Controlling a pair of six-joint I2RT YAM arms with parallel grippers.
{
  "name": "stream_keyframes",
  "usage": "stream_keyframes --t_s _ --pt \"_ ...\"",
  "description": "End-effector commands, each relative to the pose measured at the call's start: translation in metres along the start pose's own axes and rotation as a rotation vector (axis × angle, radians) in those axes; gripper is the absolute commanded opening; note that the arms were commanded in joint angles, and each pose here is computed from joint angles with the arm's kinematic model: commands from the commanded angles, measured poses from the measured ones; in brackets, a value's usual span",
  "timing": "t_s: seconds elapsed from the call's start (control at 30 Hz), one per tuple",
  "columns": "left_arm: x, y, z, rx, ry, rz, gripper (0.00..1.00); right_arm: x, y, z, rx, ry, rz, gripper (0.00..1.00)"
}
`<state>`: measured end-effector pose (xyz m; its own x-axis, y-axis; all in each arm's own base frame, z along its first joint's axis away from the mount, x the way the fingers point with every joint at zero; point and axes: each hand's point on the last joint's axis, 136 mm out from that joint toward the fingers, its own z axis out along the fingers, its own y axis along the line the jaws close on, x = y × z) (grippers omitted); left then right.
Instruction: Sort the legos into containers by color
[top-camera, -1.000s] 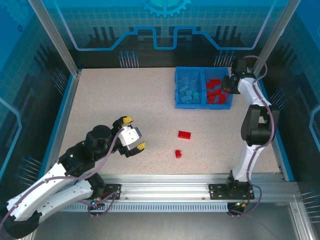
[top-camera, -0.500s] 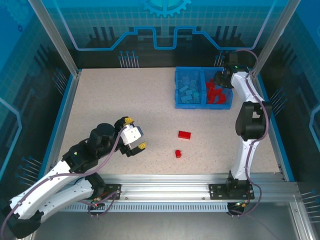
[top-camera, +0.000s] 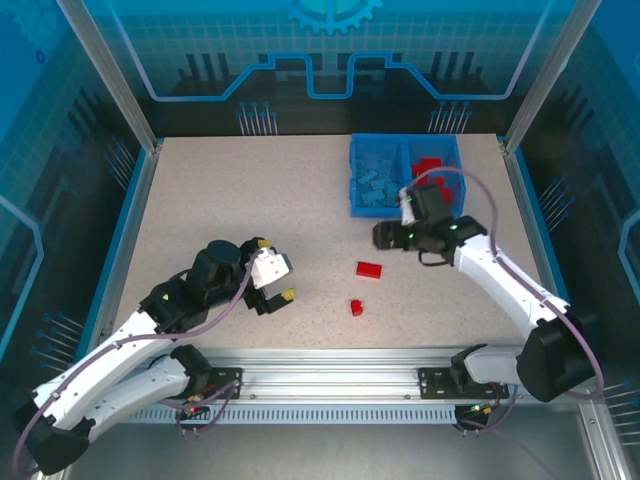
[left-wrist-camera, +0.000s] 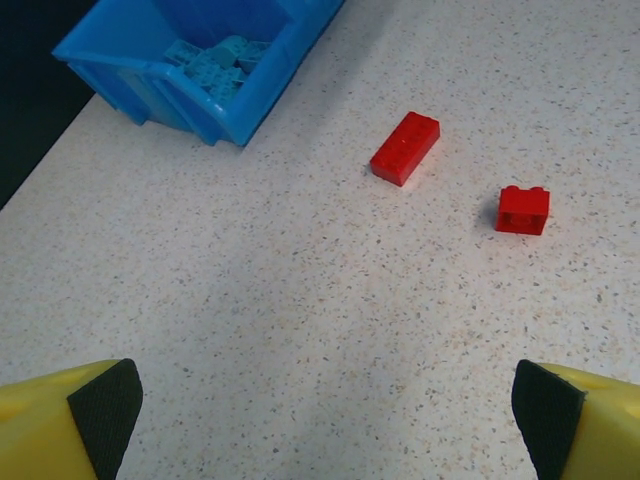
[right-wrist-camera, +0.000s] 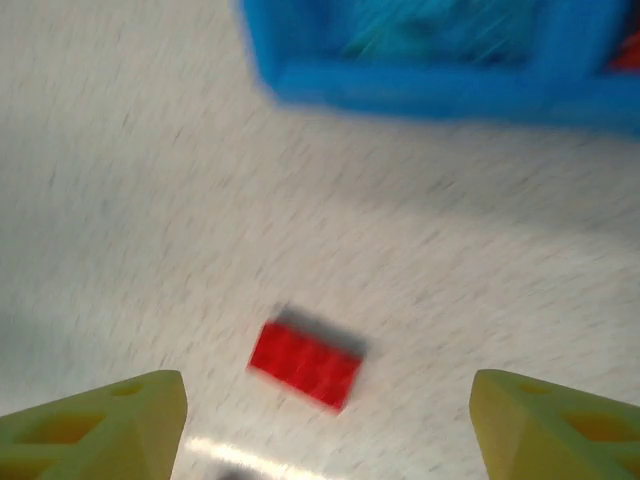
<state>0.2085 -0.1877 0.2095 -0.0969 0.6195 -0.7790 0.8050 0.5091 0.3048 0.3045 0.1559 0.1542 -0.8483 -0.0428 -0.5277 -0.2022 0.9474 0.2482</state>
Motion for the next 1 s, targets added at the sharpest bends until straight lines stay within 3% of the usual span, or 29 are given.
stream_keyframes --t_s 0.0,0.17,0.37,0.5,0.63,0.87,0.97 --pt "-0.005 -0.005 0.0 0.036 -0.029 0.021 0.99 0.035 0.021 0.014 -0.021 0.098 -0.21 0.9" --pt "-0.004 -0.003 0.0 0.033 -0.021 0.02 0.99 0.055 0.026 0.04 0.055 0.237 -0.411 1.0" --pt "0.001 -0.007 0.001 0.055 0.0 0.03 0.99 0.063 0.005 0.083 0.186 0.39 -0.547 1.0" --pt "-0.003 -0.02 -0.001 0.124 -0.03 0.056 0.99 0.074 0.01 0.105 0.136 0.456 -0.559 0.97" --pt "-0.002 -0.025 -0.001 0.156 -0.033 0.064 0.99 0.083 0.007 0.122 0.126 0.507 -0.52 0.8" --pt "0.002 -0.024 0.001 0.15 -0.014 0.072 0.99 0.093 -0.001 0.125 0.154 0.531 -0.451 0.37" --pt "0.002 -0.024 0.002 0.15 -0.012 0.071 0.99 0.088 0.001 0.119 0.15 0.498 -0.426 0.27"
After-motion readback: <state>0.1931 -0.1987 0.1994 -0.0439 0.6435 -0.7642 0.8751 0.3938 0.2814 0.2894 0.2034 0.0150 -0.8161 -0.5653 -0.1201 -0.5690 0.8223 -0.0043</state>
